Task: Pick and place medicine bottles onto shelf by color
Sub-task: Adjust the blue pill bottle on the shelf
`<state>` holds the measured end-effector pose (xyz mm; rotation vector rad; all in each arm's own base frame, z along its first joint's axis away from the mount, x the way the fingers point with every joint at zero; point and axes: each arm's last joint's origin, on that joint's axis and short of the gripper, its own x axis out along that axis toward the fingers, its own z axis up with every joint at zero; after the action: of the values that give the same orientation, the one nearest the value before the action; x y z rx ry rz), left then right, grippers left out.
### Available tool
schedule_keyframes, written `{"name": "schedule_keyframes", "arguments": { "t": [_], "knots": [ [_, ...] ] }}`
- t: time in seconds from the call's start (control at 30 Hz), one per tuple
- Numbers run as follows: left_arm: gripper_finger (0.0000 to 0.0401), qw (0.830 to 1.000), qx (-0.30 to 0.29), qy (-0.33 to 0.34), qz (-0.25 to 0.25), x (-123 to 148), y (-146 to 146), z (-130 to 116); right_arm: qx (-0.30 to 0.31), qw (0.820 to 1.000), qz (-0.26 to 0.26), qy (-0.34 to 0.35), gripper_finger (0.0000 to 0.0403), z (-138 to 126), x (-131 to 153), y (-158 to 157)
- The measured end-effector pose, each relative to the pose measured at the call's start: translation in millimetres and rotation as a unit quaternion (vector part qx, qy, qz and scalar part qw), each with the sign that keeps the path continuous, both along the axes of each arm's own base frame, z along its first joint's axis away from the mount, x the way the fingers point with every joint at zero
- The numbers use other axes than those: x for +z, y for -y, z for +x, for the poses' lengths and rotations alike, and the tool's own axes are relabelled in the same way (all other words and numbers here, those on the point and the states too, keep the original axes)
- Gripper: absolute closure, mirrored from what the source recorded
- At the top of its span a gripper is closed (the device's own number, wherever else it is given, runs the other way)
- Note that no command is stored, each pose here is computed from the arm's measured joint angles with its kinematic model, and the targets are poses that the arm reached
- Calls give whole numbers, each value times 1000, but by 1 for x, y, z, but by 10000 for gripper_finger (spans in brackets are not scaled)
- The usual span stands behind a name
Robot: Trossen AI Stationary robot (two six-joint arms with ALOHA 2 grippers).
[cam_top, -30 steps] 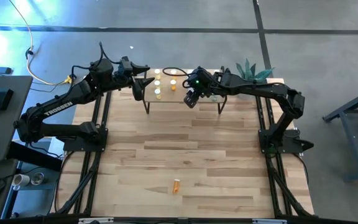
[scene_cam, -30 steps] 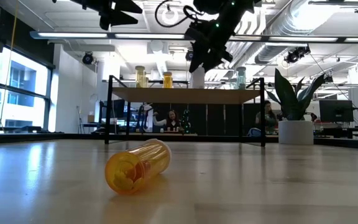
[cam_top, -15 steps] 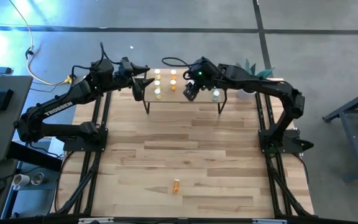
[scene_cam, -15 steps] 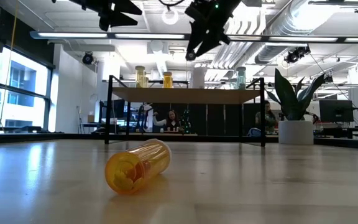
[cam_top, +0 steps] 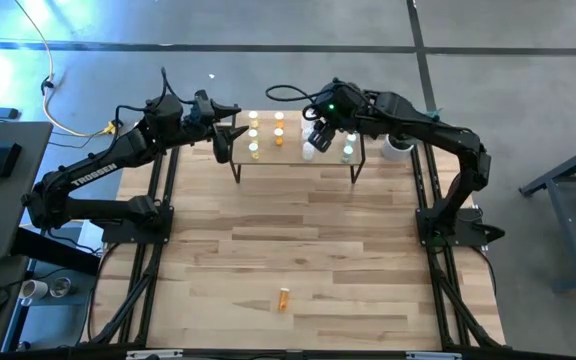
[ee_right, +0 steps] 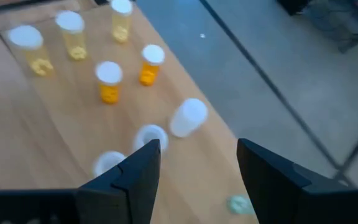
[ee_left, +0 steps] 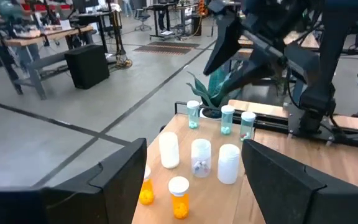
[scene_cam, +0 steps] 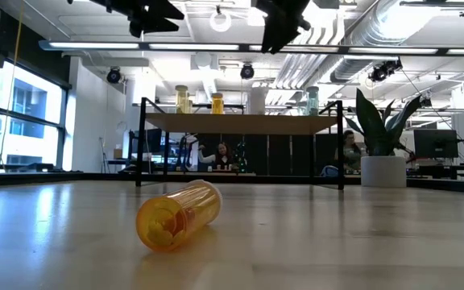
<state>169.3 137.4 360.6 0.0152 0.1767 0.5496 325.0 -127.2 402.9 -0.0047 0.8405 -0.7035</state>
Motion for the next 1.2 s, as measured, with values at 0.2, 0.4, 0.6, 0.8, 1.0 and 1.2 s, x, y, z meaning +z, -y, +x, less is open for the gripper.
{"name": "schedule_keyframes", "arguments": {
  "t": [0.2,0.4,0.6,0.8,1.0,1.2],
  "knots": [
    [146,1000,9,-4,5,0,-1,0,-21,997,-35,-63,199,-13,4,1],
    [146,998,45,-18,26,0,-2,-2,-57,993,-22,-104,199,-44,9,14],
    [146,996,78,-23,30,0,-4,-3,-72,992,2,-107,199,-83,1,33],
    [146,996,85,-21,33,1,-4,-3,-47,997,32,-50,199,-122,-14,45],
    [146,995,93,-20,34,1,-5,-3,26,998,51,16,199,-149,-28,57],
    [146,991,126,-24,36,1,-6,-5,122,986,97,64,199,-158,-49,68]
  ]
}}
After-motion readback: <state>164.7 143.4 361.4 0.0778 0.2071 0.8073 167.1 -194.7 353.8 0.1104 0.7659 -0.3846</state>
